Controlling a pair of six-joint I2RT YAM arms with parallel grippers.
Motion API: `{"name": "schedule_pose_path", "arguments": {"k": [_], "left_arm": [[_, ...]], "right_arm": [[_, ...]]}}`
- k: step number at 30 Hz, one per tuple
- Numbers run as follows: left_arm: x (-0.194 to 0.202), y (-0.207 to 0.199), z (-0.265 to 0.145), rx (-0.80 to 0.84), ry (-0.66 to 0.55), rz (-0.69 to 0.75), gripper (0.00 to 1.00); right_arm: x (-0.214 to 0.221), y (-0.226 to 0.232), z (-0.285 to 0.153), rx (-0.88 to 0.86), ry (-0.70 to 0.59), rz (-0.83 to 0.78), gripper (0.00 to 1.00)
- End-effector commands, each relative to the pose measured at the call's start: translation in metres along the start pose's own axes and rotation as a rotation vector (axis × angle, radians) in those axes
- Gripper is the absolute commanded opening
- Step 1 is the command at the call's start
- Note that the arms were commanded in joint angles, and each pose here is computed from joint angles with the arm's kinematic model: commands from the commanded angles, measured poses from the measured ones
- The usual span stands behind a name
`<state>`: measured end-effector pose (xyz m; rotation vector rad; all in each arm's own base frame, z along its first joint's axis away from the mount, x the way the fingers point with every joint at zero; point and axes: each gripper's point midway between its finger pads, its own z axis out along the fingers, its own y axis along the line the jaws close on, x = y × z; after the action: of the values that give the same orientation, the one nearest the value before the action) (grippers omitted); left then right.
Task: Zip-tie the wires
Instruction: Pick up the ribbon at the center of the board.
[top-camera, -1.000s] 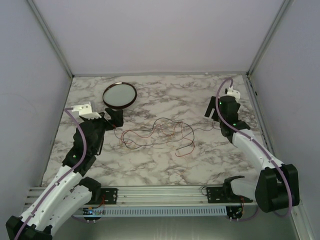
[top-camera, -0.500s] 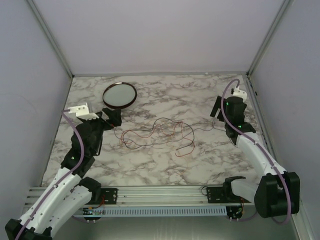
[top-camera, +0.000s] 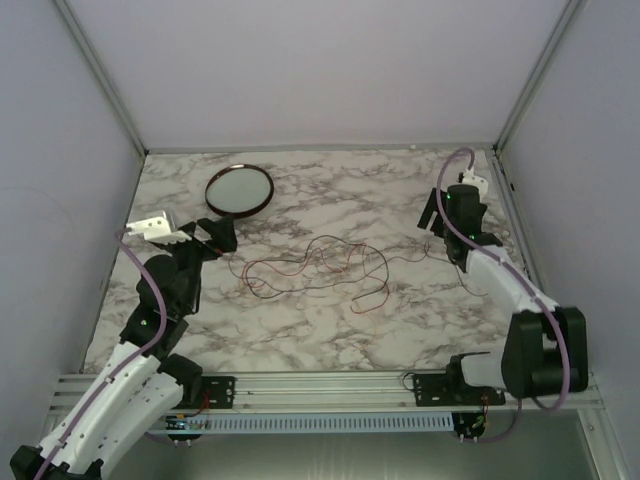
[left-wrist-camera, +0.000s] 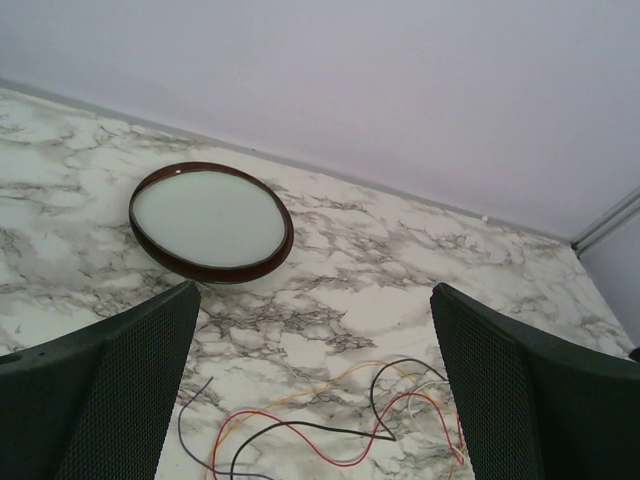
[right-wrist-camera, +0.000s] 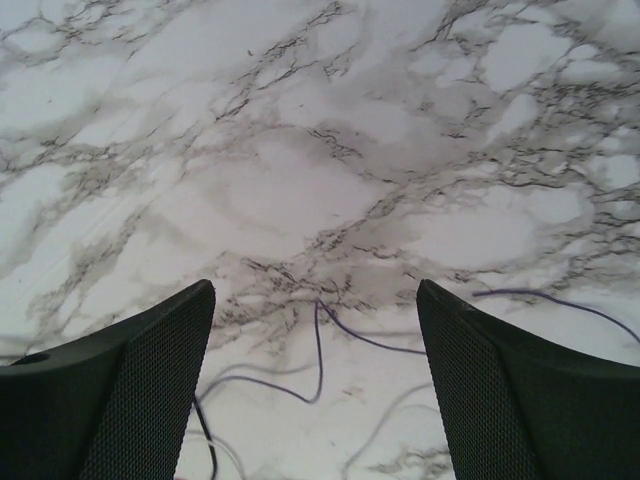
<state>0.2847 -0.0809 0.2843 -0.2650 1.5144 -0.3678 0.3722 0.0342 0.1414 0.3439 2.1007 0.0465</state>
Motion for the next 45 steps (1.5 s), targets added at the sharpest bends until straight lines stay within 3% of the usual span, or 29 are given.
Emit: {"name": "schedule_pose_path", "arguments": {"k": [1, 10, 22, 25, 35, 45], "left_arm": [[-0.013, -0.008, 0.005, 0.038, -0.07, 0.004, 1.0], [-0.002, -0.024, 0.025, 0.083, -0.003, 0.071, 1.0], [-0.001, -0.015, 0.027, 0.044, 0.01, 0.161, 1.0], [0.001, -0.013, 0.027, 0.039, 0.019, 0.175, 1.0], [0.002, -0.011, 0.025, 0.036, 0.021, 0.19, 1.0], [0.006, -0.01, 0.025, 0.046, 0.027, 0.207, 1.0]], "right_arm": [[-0.023, 0.023, 0.028, -0.014, -0.014, 0.148, 0.81], [-0.024, 0.053, 0.087, 0.134, -0.026, 0.408, 0.75], [-0.01, 0.097, 0.139, 0.283, 0.005, 0.373, 0.72], [-0.003, 0.097, 0.146, 0.315, 0.014, 0.364, 0.55], [0.007, 0.1, 0.162, 0.369, 0.031, 0.319, 0.54], [0.022, 0.108, 0.173, 0.405, 0.041, 0.255, 0.41]]}}
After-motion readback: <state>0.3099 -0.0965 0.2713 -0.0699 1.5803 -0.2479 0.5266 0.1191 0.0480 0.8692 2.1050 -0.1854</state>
